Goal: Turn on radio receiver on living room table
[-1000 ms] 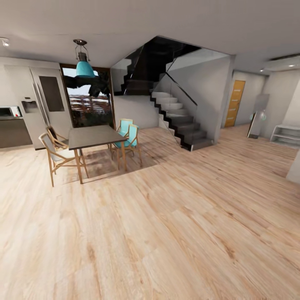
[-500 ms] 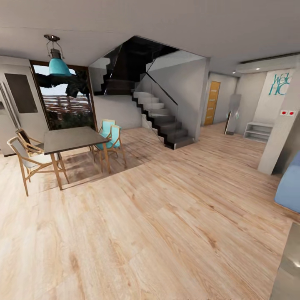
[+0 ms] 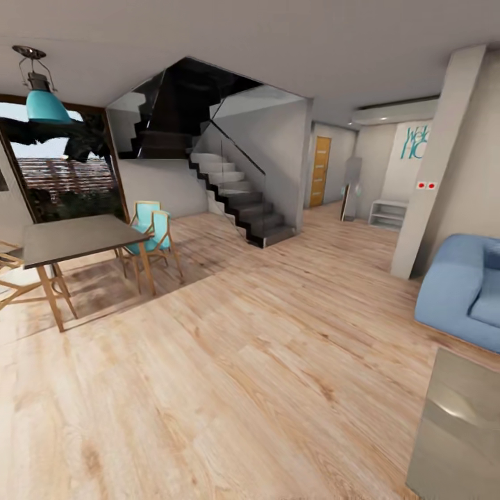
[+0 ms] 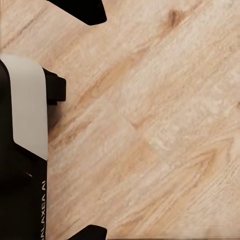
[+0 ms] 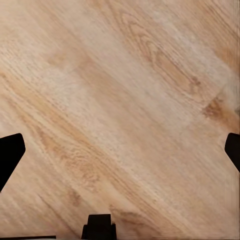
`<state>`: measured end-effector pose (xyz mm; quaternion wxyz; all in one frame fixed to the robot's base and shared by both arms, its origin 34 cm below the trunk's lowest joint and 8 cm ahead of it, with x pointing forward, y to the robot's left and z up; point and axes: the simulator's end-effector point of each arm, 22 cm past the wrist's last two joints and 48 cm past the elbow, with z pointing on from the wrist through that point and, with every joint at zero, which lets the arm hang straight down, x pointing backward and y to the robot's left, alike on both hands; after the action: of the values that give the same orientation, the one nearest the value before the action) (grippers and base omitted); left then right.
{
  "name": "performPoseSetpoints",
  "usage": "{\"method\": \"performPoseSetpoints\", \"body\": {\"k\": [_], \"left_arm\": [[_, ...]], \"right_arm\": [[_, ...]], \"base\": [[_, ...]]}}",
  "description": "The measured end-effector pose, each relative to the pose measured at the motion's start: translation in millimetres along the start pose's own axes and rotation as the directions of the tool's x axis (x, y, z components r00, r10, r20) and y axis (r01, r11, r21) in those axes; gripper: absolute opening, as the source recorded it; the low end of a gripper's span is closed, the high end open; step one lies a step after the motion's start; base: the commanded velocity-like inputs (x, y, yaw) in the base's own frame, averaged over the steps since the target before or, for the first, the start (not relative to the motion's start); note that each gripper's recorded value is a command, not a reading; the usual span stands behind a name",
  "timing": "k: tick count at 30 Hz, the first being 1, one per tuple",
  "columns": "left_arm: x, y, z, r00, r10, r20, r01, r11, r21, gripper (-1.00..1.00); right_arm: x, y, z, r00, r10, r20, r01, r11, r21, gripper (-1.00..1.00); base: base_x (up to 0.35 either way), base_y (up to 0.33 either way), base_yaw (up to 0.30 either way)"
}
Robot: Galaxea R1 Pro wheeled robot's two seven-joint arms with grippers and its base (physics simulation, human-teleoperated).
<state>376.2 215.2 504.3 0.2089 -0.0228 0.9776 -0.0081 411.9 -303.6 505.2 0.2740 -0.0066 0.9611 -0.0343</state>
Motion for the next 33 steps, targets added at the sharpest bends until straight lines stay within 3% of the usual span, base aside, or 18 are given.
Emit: {"method": "performPoseSetpoints", "body": {"k": [9, 15, 21, 33], "left_arm": [[-5, 1, 0.0, 1.0, -0.002, 0.022, 0.002, 1.0, -0.003, 1.0], [9, -1, 1.3, 1.0, 0.012, -0.005, -0.012, 1.0, 0.001, 1.0], [-3, 0, 1.1, 0.999, 0.003, 0.052, -0.003, 1.0, 0.0, 1.0], [-5, 1, 1.0, 0.998, -0.001, 0.064, 0.001, 1.0, -0.002, 1.0]], "right_arm": [[0, 0, 0.0, 1.0, 0.001, 0.0, -0.001, 1.0, 0.0, 1.0], [0, 0, 0.0, 1.0, 0.001, 0.0, -0.001, 1.0, 0.0, 1.0], [0, 0, 0.0, 1.0, 0.0, 0.0, 0.0, 1.0, 0.0, 1.0], [1, 0, 0.0, 1.0, 0.0, -0.002, 0.0, 1.0, 0.0, 1.0]], "base": [[0.0, 0.0, -0.279], [0.0, 0.0, -0.279], [0.0, 0.0, -0.279], [0.0, 0.0, -0.279]]}}
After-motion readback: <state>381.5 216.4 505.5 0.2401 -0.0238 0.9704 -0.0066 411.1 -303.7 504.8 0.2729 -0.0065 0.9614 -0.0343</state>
